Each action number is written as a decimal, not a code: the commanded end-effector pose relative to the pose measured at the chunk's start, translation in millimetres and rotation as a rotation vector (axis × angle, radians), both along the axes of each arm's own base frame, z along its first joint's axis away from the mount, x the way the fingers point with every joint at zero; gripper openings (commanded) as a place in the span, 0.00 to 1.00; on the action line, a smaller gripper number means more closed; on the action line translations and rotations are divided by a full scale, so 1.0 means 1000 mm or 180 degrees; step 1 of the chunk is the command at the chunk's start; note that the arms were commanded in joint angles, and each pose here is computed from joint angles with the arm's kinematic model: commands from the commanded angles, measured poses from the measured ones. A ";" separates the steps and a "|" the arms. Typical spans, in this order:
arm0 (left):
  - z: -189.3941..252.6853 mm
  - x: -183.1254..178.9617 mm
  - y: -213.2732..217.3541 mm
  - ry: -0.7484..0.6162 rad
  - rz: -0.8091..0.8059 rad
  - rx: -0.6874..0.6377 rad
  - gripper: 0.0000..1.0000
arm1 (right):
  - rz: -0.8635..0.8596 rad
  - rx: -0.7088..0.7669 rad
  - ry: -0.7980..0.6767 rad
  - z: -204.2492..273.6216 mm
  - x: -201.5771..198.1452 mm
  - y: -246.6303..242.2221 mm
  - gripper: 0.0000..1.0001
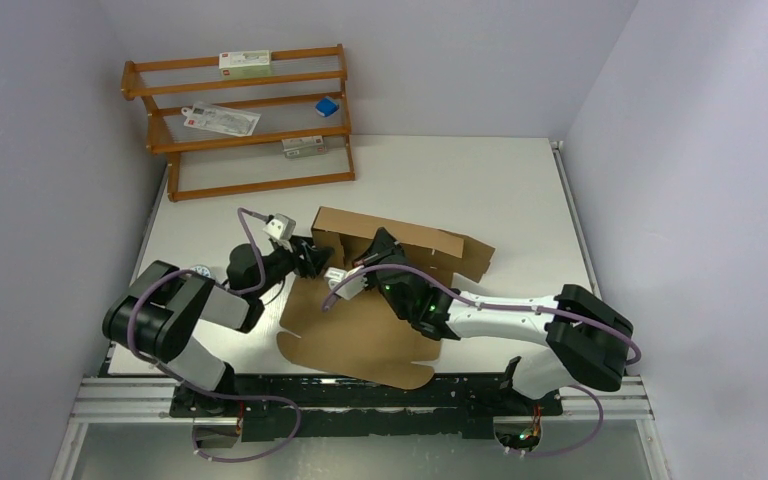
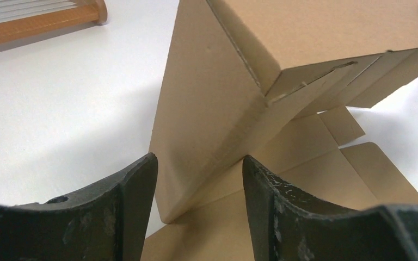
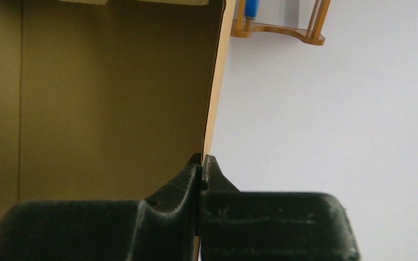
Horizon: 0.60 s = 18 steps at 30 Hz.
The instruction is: Fold the paper box
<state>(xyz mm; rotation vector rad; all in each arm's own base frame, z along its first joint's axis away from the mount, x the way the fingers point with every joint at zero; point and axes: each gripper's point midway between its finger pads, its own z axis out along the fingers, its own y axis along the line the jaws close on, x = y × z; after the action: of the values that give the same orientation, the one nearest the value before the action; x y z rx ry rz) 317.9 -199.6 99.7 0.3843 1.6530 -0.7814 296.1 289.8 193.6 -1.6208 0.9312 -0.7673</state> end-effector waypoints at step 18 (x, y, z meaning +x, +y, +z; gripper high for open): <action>0.031 0.044 0.021 -0.0496 0.0930 -0.0436 0.48 | 0.0192 -0.0239 0.0569 -0.040 -0.012 0.010 0.00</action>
<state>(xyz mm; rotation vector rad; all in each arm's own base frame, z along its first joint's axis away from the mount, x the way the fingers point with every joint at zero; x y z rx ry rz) 341.5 -196.5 100.3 0.2365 1.5835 -0.7291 296.4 294.9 190.9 -1.6382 0.9781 -0.7040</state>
